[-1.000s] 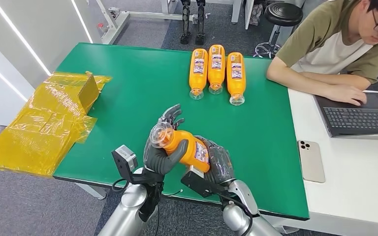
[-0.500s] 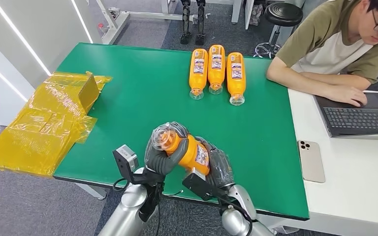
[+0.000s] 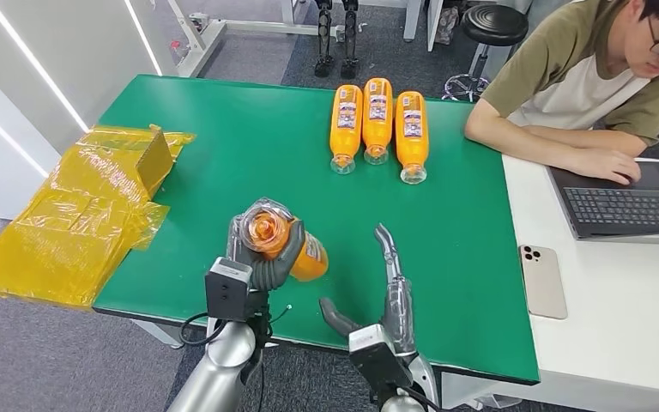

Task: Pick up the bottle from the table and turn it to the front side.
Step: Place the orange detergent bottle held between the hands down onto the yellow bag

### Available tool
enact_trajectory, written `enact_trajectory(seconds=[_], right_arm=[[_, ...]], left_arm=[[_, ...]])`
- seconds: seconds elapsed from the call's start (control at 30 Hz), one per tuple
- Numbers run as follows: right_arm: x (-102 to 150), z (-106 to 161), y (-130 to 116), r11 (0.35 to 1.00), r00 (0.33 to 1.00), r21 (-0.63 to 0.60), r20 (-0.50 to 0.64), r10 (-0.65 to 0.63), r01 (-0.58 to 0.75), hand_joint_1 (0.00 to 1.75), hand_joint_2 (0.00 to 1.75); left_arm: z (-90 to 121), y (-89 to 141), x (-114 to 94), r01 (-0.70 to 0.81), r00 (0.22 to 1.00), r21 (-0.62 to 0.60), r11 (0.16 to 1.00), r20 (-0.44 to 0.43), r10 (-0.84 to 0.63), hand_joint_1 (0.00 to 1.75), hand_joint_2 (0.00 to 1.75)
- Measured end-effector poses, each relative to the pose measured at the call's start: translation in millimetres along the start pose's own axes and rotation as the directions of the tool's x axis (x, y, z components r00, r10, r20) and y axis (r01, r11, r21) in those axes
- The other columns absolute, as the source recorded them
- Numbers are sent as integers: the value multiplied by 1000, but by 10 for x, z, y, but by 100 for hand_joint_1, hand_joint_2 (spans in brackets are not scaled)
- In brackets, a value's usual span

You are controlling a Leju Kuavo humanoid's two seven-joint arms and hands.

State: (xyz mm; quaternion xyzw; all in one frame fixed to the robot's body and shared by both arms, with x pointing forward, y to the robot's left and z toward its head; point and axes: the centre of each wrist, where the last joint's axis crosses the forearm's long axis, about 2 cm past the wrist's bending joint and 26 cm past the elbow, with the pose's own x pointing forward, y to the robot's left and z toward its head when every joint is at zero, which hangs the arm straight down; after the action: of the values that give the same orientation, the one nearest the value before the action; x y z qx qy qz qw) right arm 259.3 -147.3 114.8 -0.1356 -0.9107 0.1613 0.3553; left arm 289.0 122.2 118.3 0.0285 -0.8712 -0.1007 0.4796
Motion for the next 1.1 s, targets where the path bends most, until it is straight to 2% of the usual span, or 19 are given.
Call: enact_trajectory(seconds=[0.1,0.2,0.3,0.37,0.47,0.6,0.73,0.9,1.1], right_arm=[[114,64,-14,999,999,-35,31,-33,34,0,175],[204,117,-28,996,997,-65,51,-62,65,0,175],[267,119,-64,992,995,-97,59,-77,83,0,175],[295,112,-97,989,995,-119,62,-83,90,0,175],[329,111,-144,985,994,-147,65,-86,95,0,175],[360,110,-194,981,994,-169,70,-82,93,0,175],[389,100,-223,980,994,-178,85,-72,87,0,175],[420,98,-247,981,993,-182,99,-57,75,0,175],[430,100,-263,979,994,-190,98,-57,75,0,175]], left_arm=[[-48,175,9,238,970,39,971,40,-239,175,175],[-140,452,-38,477,875,55,877,67,-480,175,175],[-304,805,-136,683,723,43,729,95,-684,175,175],[-443,1077,-240,807,584,23,590,121,-803,175,175],[-672,1530,-425,915,403,-47,401,153,-902,175,175],[-921,2007,-603,958,249,-183,219,165,-954,175,175],[-988,2257,-733,938,136,-338,74,164,-977,175,175],[-896,2426,-880,854,67,-519,-44,192,-979,175,175],[-667,2506,-1033,702,24,-685,-195,297,-955,175,175]])
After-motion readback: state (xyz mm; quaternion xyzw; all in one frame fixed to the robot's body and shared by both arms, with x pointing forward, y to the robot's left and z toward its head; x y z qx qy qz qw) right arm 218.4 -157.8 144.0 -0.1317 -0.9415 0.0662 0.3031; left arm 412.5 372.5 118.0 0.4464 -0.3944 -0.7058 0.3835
